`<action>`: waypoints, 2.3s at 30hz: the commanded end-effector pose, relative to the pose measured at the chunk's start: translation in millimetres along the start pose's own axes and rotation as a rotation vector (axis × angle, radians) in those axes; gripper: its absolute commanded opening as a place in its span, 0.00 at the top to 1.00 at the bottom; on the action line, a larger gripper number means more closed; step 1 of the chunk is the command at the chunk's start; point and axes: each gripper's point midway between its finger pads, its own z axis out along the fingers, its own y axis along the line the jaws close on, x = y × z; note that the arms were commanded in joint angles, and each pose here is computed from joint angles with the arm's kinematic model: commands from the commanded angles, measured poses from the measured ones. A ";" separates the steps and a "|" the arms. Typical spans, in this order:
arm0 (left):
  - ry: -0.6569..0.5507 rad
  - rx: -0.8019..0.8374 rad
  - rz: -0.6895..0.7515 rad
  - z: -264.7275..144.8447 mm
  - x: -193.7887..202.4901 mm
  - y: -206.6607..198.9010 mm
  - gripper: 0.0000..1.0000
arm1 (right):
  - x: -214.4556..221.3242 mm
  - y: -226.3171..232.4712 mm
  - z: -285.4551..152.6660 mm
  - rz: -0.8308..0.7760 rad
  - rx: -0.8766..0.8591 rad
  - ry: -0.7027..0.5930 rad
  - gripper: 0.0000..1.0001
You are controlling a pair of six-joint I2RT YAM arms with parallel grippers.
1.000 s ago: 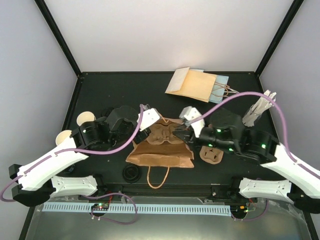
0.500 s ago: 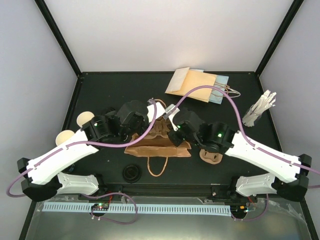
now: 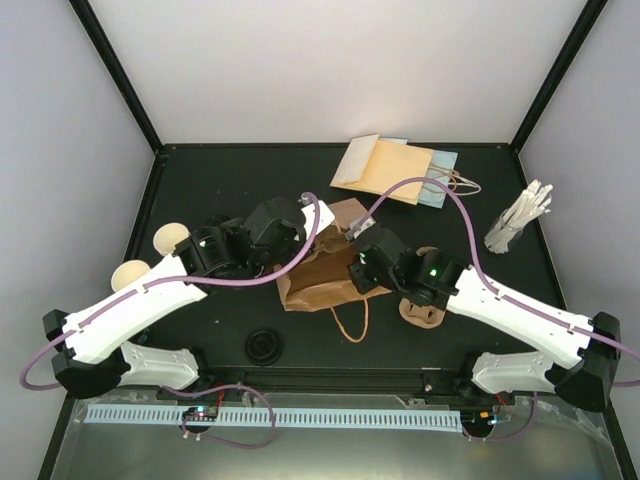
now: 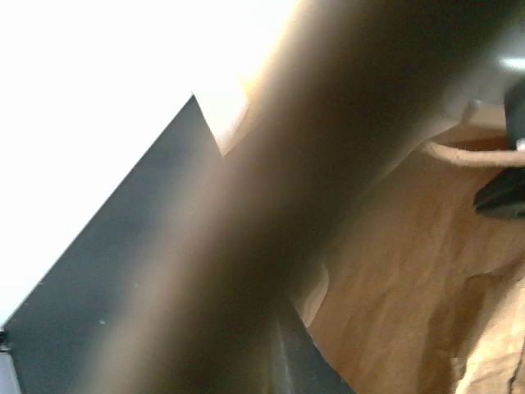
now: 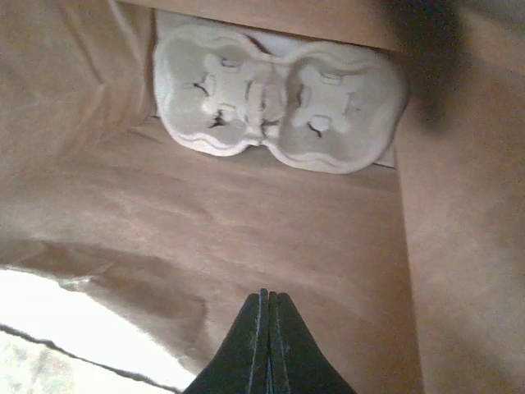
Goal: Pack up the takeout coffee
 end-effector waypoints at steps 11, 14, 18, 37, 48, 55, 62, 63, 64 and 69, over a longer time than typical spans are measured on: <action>0.022 0.132 -0.147 12.2 -26.3 -23.5 0.98 | -17.4 31.5 -36.7 -0.108 -0.201 -0.287 0.99; 0.010 0.145 -0.160 9.7 -29.2 -24.2 0.98 | -14.5 31.8 -26.9 -0.127 -0.176 -0.243 0.99; -0.008 0.171 -0.189 5.5 -32.8 -26.6 0.98 | -15.0 35.6 -9.4 -0.104 -0.151 -0.192 0.99; -0.049 0.197 -0.213 1.0 -48.0 -27.1 0.98 | 13.6 28.5 72.2 0.133 -0.039 -0.014 0.99; -0.082 0.301 -0.192 -9.3 -51.5 -42.4 0.98 | 25.7 11.1 110.3 0.200 0.026 0.083 0.99; -0.101 0.305 -0.190 -15.8 -48.8 -40.7 0.98 | 25.6 16.5 120.2 0.268 -0.027 0.082 0.99; -0.108 0.346 -0.153 -23.9 -34.8 -47.6 0.98 | 18.0 31.0 106.3 0.564 -0.149 0.070 0.99; -0.113 0.348 -0.150 -24.4 -33.8 -48.2 0.98 | 18.6 34.9 106.6 0.624 -0.169 0.082 0.99; -0.119 0.353 -0.144 -25.4 -32.4 -48.9 0.98 | 18.9 36.7 106.8 0.665 -0.177 0.091 0.99; -0.143 0.394 -0.120 -31.9 -29.9 -55.2 0.98 | 14.8 35.6 108.8 0.826 -0.141 0.116 0.99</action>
